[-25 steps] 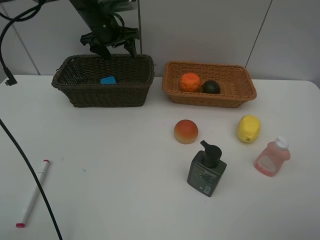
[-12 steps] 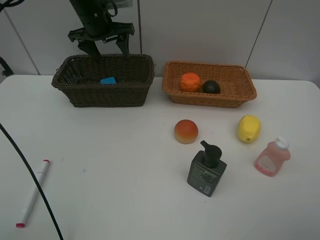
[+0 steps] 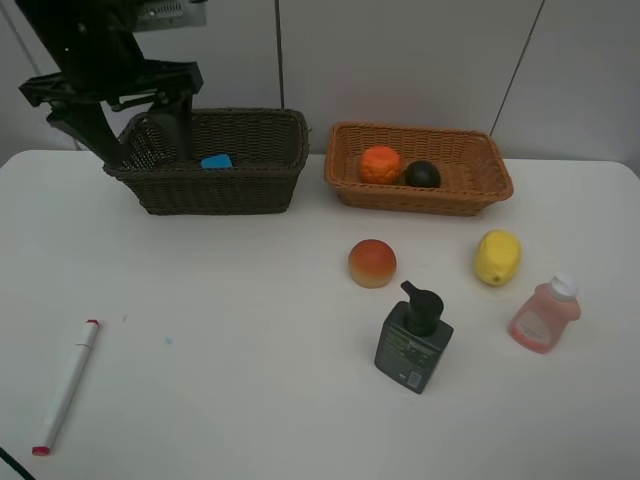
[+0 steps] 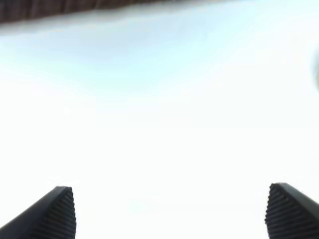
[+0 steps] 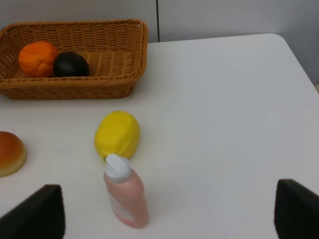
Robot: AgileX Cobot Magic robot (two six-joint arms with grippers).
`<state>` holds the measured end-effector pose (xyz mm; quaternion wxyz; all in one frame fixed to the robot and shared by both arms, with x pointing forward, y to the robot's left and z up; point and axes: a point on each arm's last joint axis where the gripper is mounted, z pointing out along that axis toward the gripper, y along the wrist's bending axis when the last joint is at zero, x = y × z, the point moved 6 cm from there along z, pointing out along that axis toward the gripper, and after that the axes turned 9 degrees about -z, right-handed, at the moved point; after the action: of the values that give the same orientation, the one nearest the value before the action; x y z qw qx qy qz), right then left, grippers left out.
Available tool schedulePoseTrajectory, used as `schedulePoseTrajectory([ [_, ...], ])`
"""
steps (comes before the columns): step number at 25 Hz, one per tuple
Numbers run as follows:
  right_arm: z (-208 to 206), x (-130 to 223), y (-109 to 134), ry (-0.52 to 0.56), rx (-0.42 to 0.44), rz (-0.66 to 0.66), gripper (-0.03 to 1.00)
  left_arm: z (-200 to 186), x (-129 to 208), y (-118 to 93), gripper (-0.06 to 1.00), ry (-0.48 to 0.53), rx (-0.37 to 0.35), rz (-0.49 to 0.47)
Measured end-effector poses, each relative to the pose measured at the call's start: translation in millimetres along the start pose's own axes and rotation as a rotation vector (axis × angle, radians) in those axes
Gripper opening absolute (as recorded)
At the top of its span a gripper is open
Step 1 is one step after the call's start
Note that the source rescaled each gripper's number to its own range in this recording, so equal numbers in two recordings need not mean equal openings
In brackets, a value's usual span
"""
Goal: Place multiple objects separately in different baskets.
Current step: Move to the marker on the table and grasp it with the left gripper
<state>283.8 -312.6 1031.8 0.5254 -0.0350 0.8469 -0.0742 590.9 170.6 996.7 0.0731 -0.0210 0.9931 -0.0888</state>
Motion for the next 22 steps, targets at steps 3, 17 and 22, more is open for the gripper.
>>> schedulePoseTrajectory([
  [3,0.0,0.0,0.0,0.0,0.0,0.0,1.0,0.9,35.1,20.1,1.0,0.045,-0.062,-0.004],
  [17,0.0,0.0,0.0,0.0,0.0,0.0,1.0,95.3,98.7,72.9,1.0,0.166,-0.209,0.039],
  [22,0.0,0.0,0.0,0.0,0.0,0.0,1.0,123.5,102.1,78.0,1.0,0.191,-0.218,0.042],
])
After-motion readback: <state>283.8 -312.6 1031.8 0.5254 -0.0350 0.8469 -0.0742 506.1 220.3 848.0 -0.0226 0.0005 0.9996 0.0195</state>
